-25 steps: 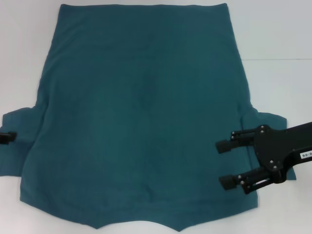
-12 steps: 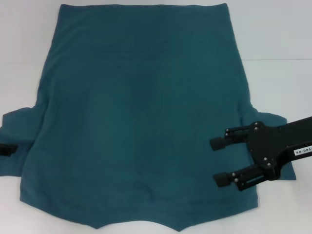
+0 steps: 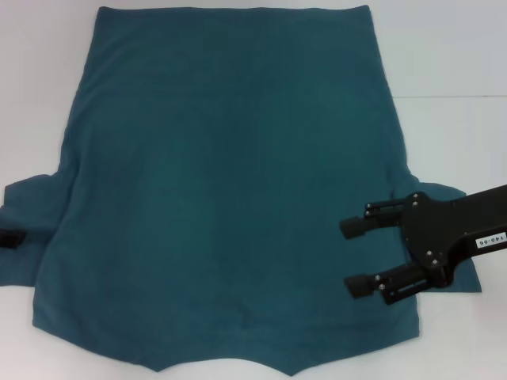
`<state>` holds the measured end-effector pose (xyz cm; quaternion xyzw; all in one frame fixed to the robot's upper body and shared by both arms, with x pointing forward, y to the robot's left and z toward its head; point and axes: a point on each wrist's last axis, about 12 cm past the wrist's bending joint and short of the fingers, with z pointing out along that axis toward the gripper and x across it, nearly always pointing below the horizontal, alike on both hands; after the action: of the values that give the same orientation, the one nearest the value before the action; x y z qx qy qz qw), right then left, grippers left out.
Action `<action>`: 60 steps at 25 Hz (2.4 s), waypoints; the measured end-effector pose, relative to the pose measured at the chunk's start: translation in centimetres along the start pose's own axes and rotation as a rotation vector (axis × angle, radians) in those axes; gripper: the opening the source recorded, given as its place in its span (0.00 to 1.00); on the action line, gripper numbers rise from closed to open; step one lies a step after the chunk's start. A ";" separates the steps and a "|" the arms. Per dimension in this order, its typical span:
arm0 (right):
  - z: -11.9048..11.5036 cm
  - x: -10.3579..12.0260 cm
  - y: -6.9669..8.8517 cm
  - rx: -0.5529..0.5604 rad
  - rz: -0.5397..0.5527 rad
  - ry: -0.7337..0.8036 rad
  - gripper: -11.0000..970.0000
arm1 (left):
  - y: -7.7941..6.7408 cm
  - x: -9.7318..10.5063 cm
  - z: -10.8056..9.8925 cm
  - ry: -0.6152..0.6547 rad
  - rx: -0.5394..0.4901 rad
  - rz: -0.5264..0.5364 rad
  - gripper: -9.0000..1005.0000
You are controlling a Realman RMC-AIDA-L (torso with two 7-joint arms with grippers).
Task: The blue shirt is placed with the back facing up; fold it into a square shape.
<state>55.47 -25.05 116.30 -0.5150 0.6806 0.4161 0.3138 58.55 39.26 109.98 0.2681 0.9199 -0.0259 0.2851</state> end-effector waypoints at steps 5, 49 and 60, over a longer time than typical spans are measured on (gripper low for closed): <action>0.1 -0.2 -0.1 0.003 -0.003 -0.001 0.94 | -0.1 -0.4 0.5 0.003 0.003 0.008 0.86; -1.0 0.3 0.1 0.063 -0.020 -0.089 0.94 | 0.3 -6.9 -2.4 0.104 -0.067 0.116 0.02; -1.2 0.8 0.3 0.077 -0.054 -0.112 0.94 | -1.1 -10.3 -4.7 0.166 -0.044 0.104 0.02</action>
<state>54.97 -26.48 116.26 -0.4966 0.6633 0.4092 0.3821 62.72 34.36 119.31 0.3104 0.9255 0.0316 0.2148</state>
